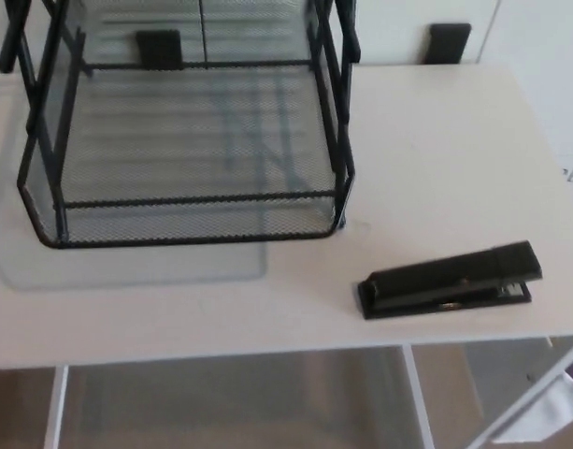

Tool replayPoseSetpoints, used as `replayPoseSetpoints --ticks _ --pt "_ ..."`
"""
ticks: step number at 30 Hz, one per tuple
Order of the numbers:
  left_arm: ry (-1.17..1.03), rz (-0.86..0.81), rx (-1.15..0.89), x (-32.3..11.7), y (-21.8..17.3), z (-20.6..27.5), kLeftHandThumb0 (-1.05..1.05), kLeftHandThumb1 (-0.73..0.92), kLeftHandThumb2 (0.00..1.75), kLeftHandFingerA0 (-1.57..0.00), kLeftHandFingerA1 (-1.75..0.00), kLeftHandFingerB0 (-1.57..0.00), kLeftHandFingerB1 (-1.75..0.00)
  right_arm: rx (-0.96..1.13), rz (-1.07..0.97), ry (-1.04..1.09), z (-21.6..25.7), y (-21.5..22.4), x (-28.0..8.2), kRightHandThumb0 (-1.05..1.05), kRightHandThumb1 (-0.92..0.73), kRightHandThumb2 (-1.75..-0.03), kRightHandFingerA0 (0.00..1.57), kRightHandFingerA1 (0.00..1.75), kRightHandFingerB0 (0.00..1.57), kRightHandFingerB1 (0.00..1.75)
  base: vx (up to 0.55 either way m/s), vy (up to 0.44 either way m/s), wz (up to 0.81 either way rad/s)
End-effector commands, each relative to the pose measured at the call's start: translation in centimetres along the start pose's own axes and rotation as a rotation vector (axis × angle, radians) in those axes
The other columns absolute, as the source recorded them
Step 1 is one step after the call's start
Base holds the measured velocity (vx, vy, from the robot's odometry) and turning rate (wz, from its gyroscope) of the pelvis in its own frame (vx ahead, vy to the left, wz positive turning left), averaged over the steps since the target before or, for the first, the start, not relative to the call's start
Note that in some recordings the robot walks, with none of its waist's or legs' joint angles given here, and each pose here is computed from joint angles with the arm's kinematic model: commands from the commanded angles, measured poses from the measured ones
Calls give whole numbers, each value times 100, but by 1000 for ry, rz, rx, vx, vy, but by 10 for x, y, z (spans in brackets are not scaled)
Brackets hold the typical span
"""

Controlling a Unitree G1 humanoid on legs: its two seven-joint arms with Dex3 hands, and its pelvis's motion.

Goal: The robot walks towards a desk on which a file tray is kept in the middle and a stapler is kept to its right. The robot lifts the stapler using its right hand and places it on the file tray.

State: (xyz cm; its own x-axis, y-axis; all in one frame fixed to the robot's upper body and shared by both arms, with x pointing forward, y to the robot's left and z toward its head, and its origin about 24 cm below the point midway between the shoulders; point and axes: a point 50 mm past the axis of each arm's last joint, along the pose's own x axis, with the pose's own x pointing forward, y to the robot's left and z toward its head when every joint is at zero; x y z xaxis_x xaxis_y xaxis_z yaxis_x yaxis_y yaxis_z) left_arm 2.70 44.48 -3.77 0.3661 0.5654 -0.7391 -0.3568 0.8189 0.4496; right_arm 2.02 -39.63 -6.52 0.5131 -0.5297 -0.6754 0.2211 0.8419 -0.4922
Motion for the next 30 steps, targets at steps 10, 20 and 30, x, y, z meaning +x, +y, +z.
replayPoseSetpoints --ticks 10,20,30 --pt "-47 116 -177 -4 21 12 -54 67 59 -45 -50 -29 -36 60 -43 -59 27 -22 7 -34 -46 -99 0 48 0 50 38 37 2" --pt "-110 103 -187 -3 21 27 -57 68 60 -47 -52 -26 -38 35 -109 -144 68 -37 7 -57 -46 -80 6 43 0 17 -21 229 4" --pt "-100 124 -195 -5 27 25 -56 68 60 -41 -50 -29 -37 65 -216 -281 144 -85 12 -57 -65 -59 21 35 0 16 -15 -14 2"
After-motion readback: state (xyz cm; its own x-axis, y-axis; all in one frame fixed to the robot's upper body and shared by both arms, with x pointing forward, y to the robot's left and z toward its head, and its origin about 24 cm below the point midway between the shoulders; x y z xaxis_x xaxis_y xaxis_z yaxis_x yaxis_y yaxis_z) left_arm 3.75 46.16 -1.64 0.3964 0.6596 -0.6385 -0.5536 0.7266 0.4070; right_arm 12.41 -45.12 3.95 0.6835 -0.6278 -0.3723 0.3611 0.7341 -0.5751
